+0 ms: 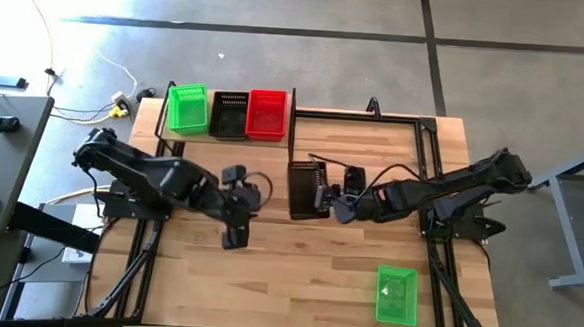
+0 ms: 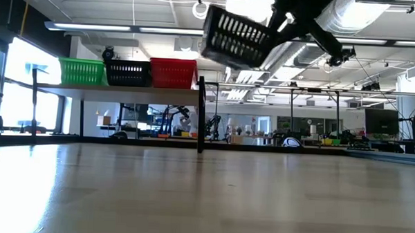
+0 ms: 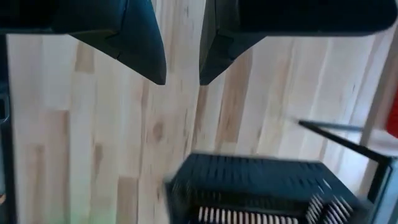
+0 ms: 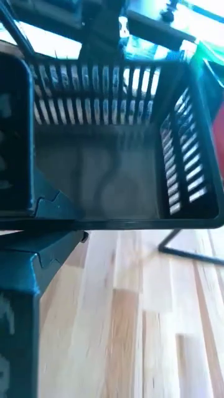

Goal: Stack baskets on shelf by color
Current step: Stack the black bin on top of the black bin on the shelf

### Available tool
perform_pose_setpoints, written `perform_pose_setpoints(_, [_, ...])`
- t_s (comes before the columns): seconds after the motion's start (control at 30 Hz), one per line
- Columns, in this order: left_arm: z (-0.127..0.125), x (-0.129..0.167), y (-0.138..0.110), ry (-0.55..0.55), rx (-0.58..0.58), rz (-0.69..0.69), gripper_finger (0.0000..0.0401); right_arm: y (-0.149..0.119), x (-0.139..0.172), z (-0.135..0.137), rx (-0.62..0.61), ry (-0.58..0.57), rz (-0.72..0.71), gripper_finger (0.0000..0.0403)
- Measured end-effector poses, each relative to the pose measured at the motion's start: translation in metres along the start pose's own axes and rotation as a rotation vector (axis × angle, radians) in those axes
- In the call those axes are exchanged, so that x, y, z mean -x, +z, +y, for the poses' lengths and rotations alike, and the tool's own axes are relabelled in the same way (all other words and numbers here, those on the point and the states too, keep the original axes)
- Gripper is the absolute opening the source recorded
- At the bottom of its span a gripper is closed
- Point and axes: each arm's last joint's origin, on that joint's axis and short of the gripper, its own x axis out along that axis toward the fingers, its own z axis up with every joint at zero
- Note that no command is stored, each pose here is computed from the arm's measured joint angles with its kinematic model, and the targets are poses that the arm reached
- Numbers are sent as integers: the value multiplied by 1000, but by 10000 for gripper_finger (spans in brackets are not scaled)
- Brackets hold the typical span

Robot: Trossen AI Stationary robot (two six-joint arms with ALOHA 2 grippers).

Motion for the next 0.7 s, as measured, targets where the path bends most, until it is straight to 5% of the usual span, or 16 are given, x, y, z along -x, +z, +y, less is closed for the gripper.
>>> perform_pose_setpoints(0.4, [-54, -31, -4, 45, -74, -26, 87, -29, -32, 11, 59, 64, 25, 0])
perform_pose_setpoints(0.7, [-70, -49, -5, 94, -102, -38, 87, -45, -52, 16, 20, 115, 20, 0])
